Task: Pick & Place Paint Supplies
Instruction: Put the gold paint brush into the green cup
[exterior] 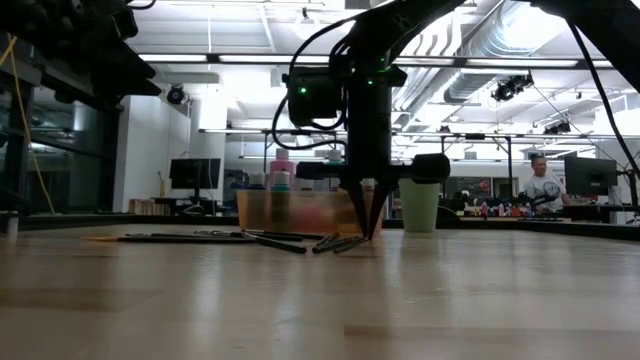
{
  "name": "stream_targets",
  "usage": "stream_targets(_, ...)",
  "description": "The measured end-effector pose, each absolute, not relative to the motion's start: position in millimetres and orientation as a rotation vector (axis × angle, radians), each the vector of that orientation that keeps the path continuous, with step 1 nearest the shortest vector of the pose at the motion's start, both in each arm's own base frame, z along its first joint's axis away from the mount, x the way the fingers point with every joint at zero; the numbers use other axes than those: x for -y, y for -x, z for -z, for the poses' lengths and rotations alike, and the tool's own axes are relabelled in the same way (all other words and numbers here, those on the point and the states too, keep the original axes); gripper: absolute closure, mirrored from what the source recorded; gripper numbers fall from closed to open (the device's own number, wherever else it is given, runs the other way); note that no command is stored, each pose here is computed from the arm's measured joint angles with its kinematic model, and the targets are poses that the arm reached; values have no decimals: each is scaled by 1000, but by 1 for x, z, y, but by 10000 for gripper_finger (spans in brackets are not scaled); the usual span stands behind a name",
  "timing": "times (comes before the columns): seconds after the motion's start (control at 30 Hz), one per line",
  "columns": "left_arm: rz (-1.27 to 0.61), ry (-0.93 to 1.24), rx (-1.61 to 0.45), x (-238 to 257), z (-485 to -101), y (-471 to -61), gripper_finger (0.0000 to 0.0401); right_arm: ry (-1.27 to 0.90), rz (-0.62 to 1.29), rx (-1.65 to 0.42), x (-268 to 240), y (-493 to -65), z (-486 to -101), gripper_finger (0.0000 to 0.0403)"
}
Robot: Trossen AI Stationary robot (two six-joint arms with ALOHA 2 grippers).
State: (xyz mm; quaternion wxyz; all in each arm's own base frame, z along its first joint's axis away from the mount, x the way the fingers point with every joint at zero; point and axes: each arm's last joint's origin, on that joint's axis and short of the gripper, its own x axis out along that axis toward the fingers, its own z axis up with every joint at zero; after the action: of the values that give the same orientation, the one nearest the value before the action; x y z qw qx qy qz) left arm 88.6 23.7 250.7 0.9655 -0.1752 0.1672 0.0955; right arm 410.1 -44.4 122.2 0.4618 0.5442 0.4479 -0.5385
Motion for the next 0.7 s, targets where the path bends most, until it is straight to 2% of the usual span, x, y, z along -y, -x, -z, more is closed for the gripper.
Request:
stream_targets(0.13,-193,355,-338,-24,-251,-89,240,-1289,1308,-1122,45,-407,-127,399)
stream_targets(0.33,-194,354,-338,-24,-251,-89,240,-1174,1344,-1095,51,-392,-155,400)
stream_targets(0.57,-195,355,-339,-24,-251,-89,240,-999,1407,-908,64,-368,-216,400)
stream_targets(0.7,-199,354,-339,-24,-251,-89,240,-897,1454,-725,71,-349,-255,400)
